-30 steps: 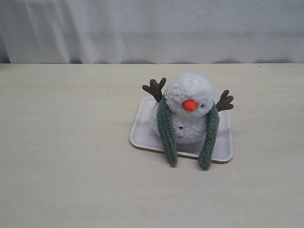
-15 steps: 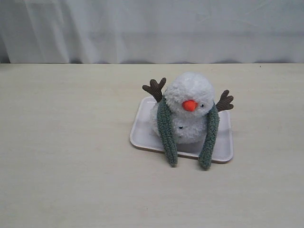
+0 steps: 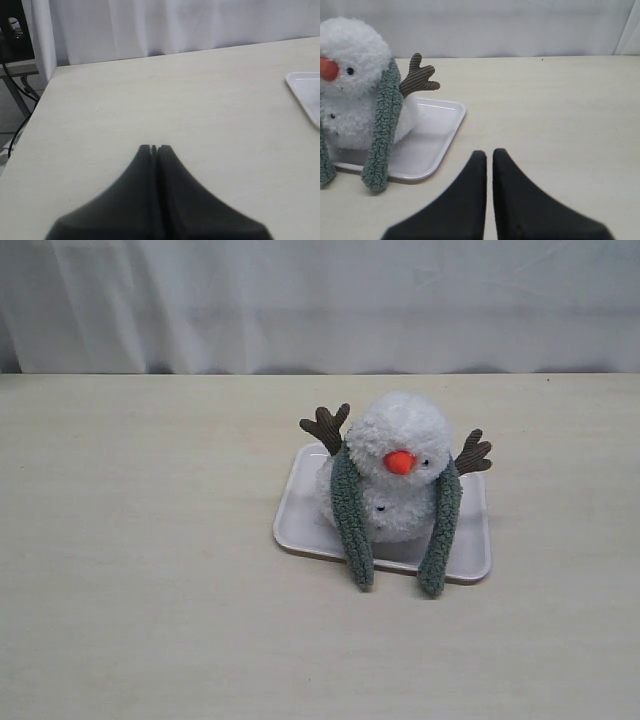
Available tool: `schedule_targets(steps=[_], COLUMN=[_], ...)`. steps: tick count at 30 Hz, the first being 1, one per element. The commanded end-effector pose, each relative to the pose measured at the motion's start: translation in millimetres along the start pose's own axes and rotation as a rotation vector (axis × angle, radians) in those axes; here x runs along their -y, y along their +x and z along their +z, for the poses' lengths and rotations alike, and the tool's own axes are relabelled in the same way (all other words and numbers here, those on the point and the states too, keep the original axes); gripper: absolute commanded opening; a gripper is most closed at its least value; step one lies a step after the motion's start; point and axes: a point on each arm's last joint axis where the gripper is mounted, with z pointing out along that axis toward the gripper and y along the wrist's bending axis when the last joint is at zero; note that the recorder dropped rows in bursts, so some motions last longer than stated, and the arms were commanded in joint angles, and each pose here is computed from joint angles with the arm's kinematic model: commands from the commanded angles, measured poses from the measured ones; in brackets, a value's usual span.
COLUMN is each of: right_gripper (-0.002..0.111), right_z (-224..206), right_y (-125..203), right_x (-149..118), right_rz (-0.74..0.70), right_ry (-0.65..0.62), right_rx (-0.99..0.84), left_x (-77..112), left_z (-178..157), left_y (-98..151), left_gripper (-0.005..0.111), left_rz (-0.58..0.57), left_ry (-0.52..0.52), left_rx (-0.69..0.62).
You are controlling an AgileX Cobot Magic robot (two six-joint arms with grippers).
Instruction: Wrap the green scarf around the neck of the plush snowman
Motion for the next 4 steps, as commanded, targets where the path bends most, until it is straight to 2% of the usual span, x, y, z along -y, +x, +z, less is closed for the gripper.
schedule_targets(steps=[1, 4], right_gripper=[0.004, 0.004], right_z=[-0.1, -0.1], right_y=[0.6, 0.6], right_x=[0.5, 0.5], right_rz=[-0.005, -0.005], right_ry=[0.009, 0.009], right_rx=[0.003, 0.003], left_x=[0.0, 0.0], left_z=[0.2, 0.2], left_y=[-0.1, -0.1], left_gripper=[0.0, 0.0], left_rz=[-0.002, -0.002], left_ry=[-0.001, -0.001], left_rx=[0.01, 0.01])
